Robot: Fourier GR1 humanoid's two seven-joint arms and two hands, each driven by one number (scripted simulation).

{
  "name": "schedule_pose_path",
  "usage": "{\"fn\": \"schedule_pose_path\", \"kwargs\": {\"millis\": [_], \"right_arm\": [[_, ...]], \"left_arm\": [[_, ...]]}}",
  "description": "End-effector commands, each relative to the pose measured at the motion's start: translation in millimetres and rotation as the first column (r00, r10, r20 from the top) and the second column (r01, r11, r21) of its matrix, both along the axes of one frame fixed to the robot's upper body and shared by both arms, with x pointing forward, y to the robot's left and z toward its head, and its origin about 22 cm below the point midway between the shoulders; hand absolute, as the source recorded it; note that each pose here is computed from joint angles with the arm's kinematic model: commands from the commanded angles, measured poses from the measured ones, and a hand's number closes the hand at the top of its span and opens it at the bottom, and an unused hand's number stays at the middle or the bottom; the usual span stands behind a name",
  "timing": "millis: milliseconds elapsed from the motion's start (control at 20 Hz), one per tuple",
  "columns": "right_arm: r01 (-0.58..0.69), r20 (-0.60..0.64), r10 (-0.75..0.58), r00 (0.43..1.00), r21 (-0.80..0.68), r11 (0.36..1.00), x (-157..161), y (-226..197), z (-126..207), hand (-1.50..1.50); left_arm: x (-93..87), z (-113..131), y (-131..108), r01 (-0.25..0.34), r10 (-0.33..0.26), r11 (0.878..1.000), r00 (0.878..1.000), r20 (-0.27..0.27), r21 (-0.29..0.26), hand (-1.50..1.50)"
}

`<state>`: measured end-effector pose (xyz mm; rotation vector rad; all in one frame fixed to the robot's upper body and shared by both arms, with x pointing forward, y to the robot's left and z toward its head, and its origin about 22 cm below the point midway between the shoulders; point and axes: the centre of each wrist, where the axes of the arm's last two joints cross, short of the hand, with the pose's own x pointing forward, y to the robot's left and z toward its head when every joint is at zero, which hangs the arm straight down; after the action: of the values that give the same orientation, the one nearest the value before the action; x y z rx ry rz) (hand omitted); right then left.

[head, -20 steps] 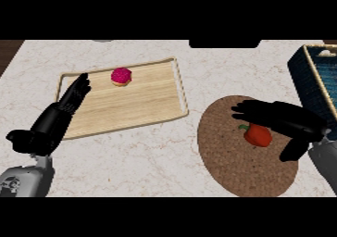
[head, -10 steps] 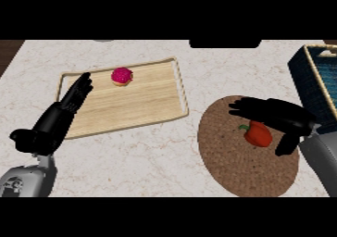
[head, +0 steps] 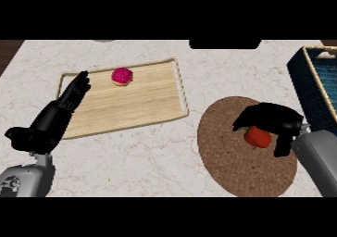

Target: Pick the bell pepper from the placemat and place it in the basket

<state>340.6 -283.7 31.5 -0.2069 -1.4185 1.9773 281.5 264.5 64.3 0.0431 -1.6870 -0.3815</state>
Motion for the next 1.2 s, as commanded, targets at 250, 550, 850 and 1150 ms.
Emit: {"fn": "schedule_pose_path", "kwargs": {"millis": [250,550,850,1150], "right_arm": [[-0.094,0.022,0.095,0.995,-0.026,0.995,-12,16,-32,1.50],[-0.172,0.139,0.173,0.975,-0.018,0.985,-12,-12,-24,1.50],[0.320,0.106,-0.322,0.941,0.035,0.947,-73,-66,-23,1.50],[0.474,0.020,-0.488,0.873,0.211,0.855,-122,-62,1,1.50]], "left_arm": [[3.6,-18,15,-0.017,0.017,1.000,1.000,-0.004,-0.010,0.00],[-6.8,-7,-1,0.002,-0.002,1.000,1.000,0.017,0.006,0.00],[-15.1,-15,16,-0.095,0.095,0.995,0.995,-0.020,0.017,0.00],[-13.4,-13,23,-0.090,0.090,0.996,0.996,-0.016,0.011,0.00]]}}
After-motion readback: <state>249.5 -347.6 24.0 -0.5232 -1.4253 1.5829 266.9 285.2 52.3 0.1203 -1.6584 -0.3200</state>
